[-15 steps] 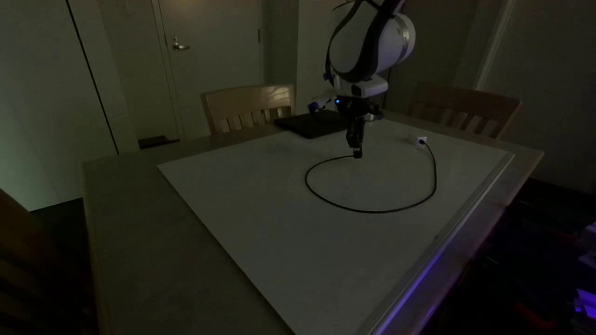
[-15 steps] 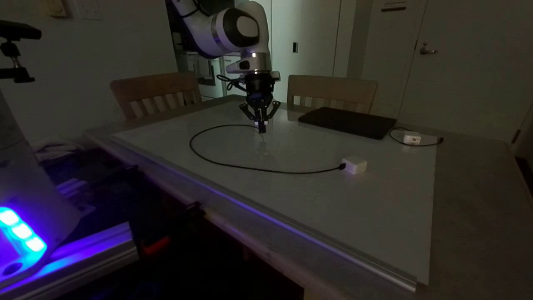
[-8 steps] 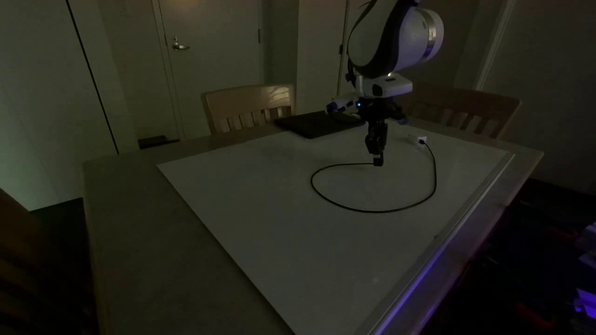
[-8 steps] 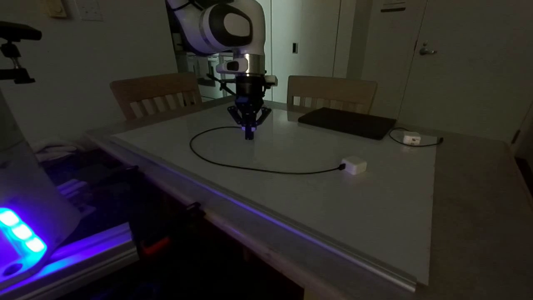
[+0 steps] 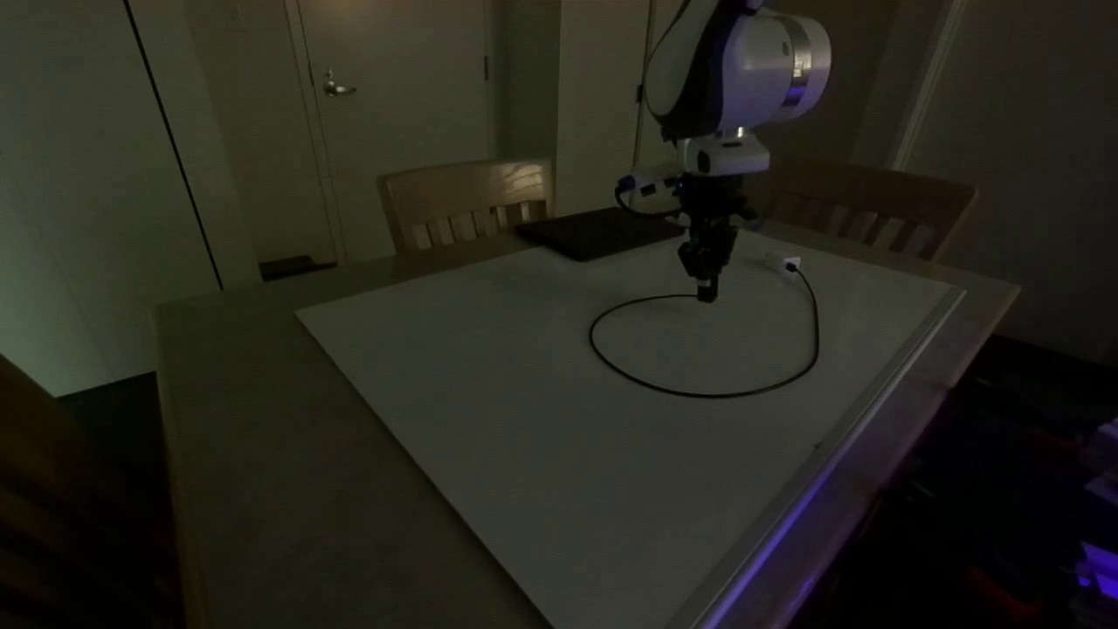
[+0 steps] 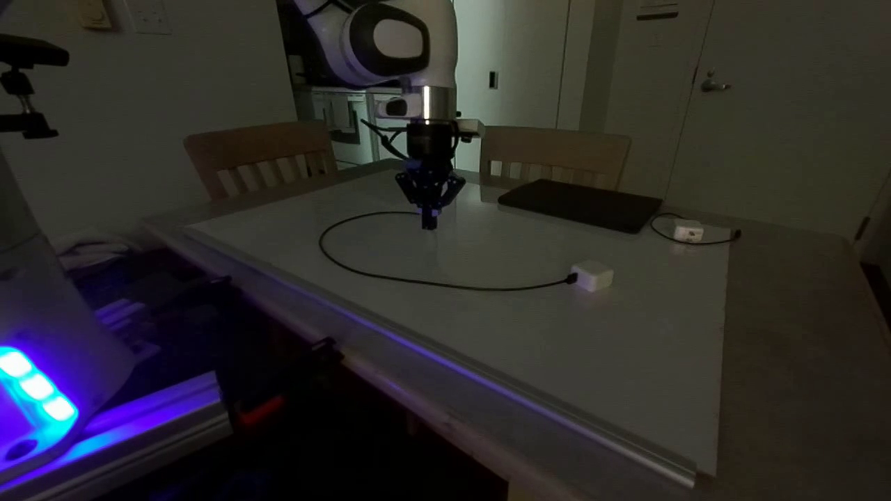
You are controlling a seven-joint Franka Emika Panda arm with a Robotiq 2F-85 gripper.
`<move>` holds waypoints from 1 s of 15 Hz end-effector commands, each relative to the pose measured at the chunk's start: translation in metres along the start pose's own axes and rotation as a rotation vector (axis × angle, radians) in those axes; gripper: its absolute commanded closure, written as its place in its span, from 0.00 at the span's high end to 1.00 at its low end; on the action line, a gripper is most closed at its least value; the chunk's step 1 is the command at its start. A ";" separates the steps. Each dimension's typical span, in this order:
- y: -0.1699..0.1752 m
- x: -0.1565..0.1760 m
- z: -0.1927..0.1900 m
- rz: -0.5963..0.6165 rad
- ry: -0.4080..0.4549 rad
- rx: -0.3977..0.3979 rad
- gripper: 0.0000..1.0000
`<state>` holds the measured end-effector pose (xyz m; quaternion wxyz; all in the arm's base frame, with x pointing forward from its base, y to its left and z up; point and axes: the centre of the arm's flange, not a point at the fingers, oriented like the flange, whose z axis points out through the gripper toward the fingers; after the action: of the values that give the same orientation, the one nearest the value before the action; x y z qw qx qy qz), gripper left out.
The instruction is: Take the charger and position it in the center of the table
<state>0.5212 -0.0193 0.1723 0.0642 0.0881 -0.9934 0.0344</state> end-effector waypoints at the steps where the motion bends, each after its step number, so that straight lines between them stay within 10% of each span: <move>1: -0.001 -0.001 0.001 0.164 0.019 -0.029 0.02; 15: 0.036 -0.004 -0.006 0.126 -0.128 -0.393 0.02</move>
<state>0.5256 0.0232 0.1792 0.0240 0.0250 -0.9899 -0.1378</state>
